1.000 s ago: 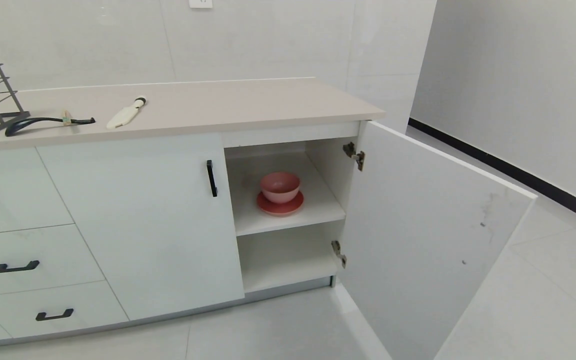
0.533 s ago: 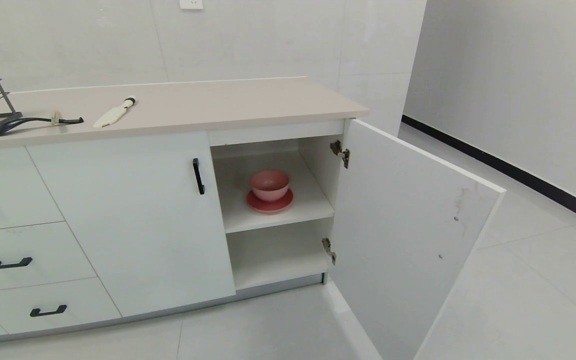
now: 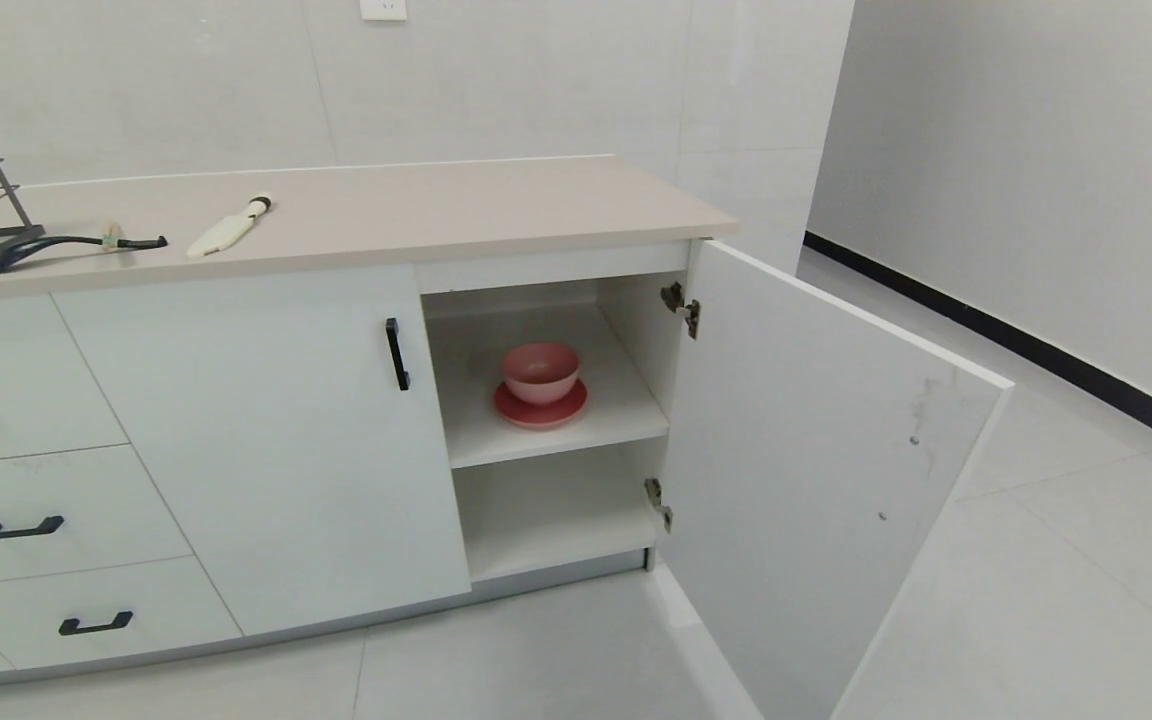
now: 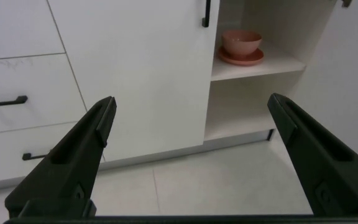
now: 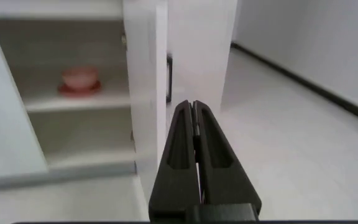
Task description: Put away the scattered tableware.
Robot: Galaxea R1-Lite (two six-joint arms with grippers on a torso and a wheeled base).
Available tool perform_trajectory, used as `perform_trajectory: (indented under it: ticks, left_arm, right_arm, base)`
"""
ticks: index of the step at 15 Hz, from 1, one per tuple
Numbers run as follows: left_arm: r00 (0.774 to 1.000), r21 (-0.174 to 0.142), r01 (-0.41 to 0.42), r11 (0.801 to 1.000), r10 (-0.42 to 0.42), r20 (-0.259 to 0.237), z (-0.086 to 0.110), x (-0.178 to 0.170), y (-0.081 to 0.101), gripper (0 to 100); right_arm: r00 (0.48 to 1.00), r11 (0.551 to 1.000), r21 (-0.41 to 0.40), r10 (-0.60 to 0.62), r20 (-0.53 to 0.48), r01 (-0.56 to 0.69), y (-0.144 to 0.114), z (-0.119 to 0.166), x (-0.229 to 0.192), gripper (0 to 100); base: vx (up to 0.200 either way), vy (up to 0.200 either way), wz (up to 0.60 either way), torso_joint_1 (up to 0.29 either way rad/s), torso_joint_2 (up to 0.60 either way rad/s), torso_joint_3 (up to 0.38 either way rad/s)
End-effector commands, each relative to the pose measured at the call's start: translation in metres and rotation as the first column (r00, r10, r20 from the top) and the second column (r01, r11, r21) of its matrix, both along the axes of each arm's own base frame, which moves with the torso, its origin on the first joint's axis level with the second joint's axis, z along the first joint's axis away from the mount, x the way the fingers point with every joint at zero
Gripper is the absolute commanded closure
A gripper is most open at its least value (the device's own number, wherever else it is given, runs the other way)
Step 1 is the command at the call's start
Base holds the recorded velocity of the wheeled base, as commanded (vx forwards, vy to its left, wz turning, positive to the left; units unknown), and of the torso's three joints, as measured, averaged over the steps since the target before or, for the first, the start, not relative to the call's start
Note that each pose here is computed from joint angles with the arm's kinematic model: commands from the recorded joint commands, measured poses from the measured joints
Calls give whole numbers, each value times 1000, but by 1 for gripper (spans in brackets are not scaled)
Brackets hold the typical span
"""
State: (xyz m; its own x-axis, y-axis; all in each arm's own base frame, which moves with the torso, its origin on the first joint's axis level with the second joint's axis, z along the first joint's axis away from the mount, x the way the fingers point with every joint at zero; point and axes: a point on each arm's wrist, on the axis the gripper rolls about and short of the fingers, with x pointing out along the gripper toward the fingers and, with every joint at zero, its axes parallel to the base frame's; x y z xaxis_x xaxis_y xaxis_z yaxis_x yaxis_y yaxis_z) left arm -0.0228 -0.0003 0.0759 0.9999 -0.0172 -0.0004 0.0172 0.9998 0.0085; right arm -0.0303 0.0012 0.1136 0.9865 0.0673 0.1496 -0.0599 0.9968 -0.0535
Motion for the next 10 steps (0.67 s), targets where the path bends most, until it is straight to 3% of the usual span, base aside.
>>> perform_trajectory:
  ticks: [1, 2, 3, 4, 7, 8, 10]
  left_arm:
    - [1000, -1, 0, 1000, 0, -1, 0, 0, 0, 0]
    - [1000, 1, 0, 1000, 0, -1, 0, 0, 0, 0]
    - [1000, -1, 0, 1000, 0, -1, 0, 0, 0, 0]
    - [1000, -2, 0, 1000, 0, -1, 0, 0, 0, 0]
    - [1000, -1, -2, 1000, 2, -1, 0, 0, 0, 0]
    - [1000, -5, -2, 1000, 2, 0, 0, 0, 0, 0]
    - [1000, -7, 0, 1000, 0, -1, 0, 0, 0, 0]
  right_arm:
    - [980, 997, -28, 81, 181, -77, 0, 124, -3, 100]
    - [988, 988, -59, 143, 51, -140, 1, 111, 15, 100]
    - [984, 982, -58, 178, -27, -180, 3, 100, 25, 100]
    - [962, 973, -40, 218, -166, -227, 5, 89, 50, 100]
    - [908, 944, -20, 311, -282, -330, 14, 88, 90, 100]
    - [892, 933, -17, 339, -300, -360, 17, 86, 97, 100]
    - [820, 896, 4, 407, -403, -444, 29, 75, 118, 100]
  base:
    - [0, -200, 0, 12, 2, 12]
    - [0, -200, 0, 17, 2, -2]
    - [0, -200, 0, 2, 2, 2]
    - [0, -200, 0, 2, 2, 7]
    - [0, 0, 0, 0, 0, 0]
    - [-200, 0, 0, 7, 2, 2]
    - [0, 0, 0, 0, 0, 0]
